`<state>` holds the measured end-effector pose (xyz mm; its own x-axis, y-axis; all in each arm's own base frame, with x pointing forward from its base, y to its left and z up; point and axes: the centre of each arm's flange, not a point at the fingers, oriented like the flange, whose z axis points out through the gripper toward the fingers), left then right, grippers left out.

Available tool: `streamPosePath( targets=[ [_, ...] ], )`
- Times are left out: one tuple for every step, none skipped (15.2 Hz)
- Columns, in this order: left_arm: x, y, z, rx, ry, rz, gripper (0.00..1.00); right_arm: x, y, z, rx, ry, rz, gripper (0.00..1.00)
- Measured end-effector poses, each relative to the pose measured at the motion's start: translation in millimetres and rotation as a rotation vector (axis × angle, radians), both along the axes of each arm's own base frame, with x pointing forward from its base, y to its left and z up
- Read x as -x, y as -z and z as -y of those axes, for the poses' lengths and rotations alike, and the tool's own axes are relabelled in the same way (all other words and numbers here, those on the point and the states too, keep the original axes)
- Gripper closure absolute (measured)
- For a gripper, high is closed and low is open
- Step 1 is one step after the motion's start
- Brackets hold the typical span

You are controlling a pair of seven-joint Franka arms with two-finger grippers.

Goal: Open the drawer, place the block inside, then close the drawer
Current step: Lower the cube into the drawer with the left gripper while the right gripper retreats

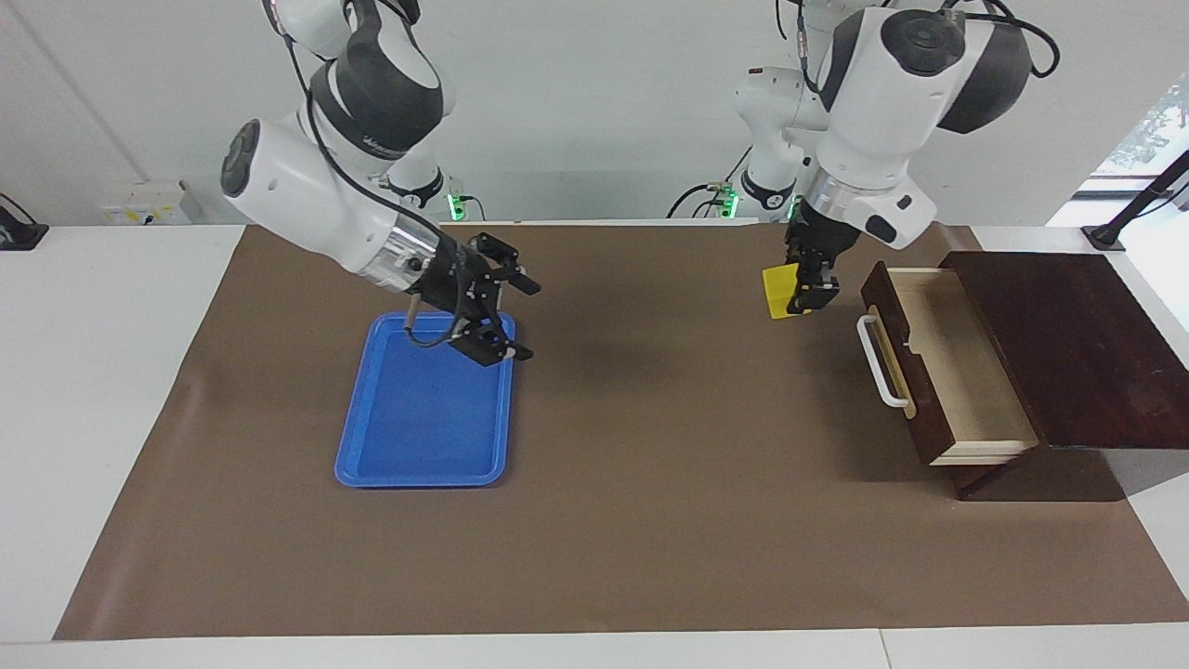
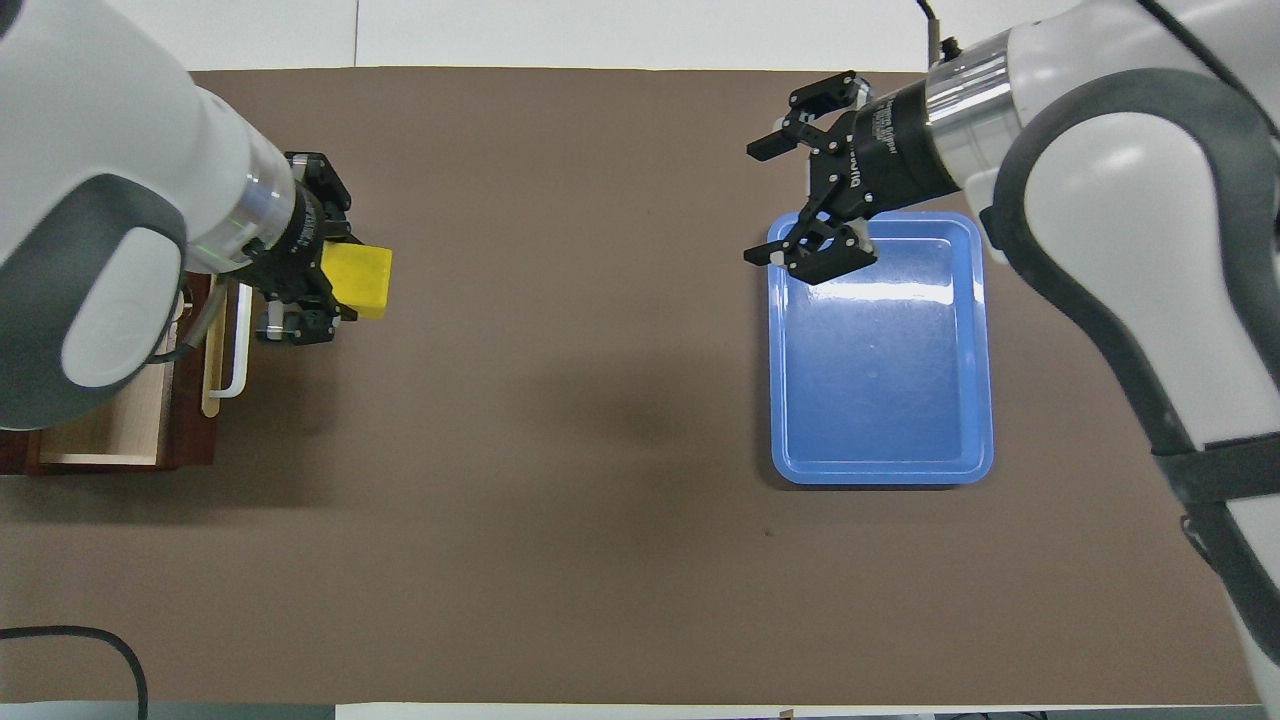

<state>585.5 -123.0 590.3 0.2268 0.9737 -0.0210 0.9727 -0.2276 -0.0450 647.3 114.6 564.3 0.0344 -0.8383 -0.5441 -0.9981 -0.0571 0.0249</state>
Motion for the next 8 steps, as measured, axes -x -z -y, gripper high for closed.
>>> streamPosePath(
  targets=[
    [-2.8,2.5,-24.2,0.001,0.012,-0.006,0.44,2.1,-0.3,14.4,0.035,-0.074,0.022,0.00],
    [-5.1,4.5,-49.7,0.003,0.019,-0.011,0.44,5.0,0.4,28.1,0.071,-0.160,0.042,0.00],
    [-6.5,5.8,-73.1,0.005,0.026,-0.013,0.44,8.2,0.6,40.7,0.101,-0.250,0.062,0.00],
    [-7.3,7.0,-94.3,0.008,0.032,-0.013,0.44,11.9,-1.7,52.7,0.129,-0.342,0.088,0.00],
    [-7.5,8.9,-112.9,0.010,0.037,-0.009,0.44,16.7,-7.4,63.5,0.160,-0.441,0.121,0.00],
    [-6.8,12.8,-129.6,0.011,0.040,0.001,0.44,23.1,-16.4,72.9,0.198,-0.553,0.159,0.00],
    [-5.4,19.2,-143.3,0.010,0.042,0.015,0.44,30.4,-27.5,79.5,0.238,-0.663,0.195,0.00],
    [-3.6,27.2,-154.4,0.010,0.046,0.028,0.44,38.4,-38.5,83.8,0.271,-0.762,0.222,0.00]
  ],
)
